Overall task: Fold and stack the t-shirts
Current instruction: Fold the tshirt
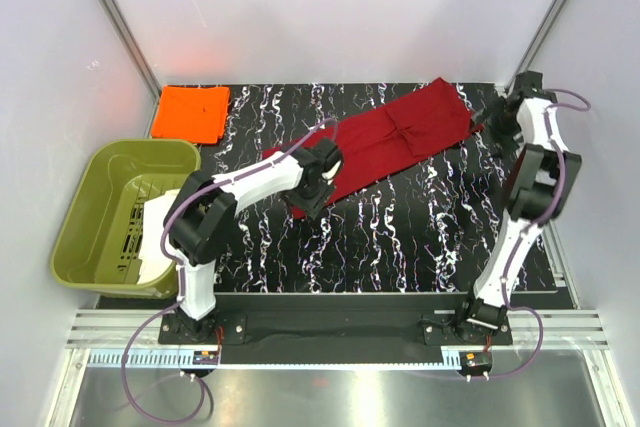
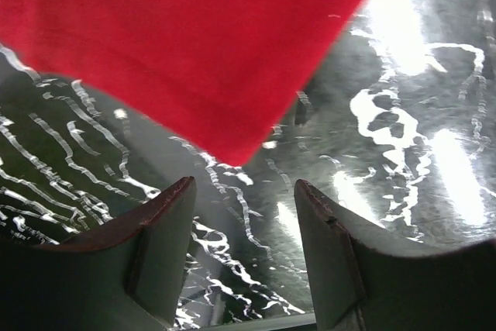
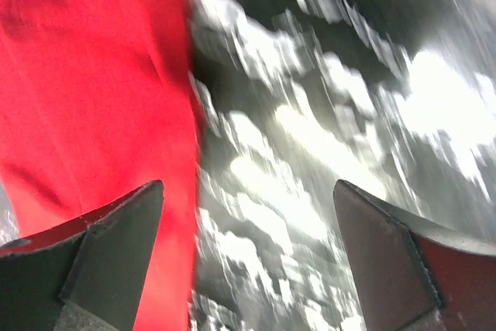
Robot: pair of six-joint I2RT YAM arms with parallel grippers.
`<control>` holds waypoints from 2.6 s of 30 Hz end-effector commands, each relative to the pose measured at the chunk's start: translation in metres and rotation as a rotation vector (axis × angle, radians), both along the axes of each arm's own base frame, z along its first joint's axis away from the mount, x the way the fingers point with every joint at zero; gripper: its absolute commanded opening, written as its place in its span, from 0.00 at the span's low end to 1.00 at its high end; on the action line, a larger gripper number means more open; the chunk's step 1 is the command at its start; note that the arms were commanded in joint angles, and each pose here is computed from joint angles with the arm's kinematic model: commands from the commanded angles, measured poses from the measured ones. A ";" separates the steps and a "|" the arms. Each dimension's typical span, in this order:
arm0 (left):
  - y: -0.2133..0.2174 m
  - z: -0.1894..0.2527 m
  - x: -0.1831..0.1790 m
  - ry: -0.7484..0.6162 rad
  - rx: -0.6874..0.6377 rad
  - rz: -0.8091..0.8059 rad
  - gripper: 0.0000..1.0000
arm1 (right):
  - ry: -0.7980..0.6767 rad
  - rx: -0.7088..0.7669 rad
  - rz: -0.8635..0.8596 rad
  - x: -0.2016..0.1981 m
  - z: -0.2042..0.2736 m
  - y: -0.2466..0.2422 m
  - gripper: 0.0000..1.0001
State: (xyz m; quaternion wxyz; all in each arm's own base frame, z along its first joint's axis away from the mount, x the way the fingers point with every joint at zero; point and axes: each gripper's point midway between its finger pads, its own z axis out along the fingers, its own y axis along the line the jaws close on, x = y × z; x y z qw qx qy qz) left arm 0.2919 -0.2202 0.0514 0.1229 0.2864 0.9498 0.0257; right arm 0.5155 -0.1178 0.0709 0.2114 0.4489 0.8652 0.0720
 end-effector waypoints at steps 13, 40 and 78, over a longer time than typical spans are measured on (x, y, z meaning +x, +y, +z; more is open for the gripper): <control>-0.012 -0.029 0.022 -0.018 0.078 -0.041 0.49 | -0.169 0.085 0.299 -0.165 0.112 0.140 0.97; -0.217 0.056 -0.207 0.432 -0.516 -0.412 0.76 | -0.050 -0.017 0.164 -0.073 0.066 0.053 0.93; -0.018 -0.019 -0.028 0.328 -0.679 0.315 0.75 | -0.349 0.140 0.166 0.130 -0.050 0.027 0.49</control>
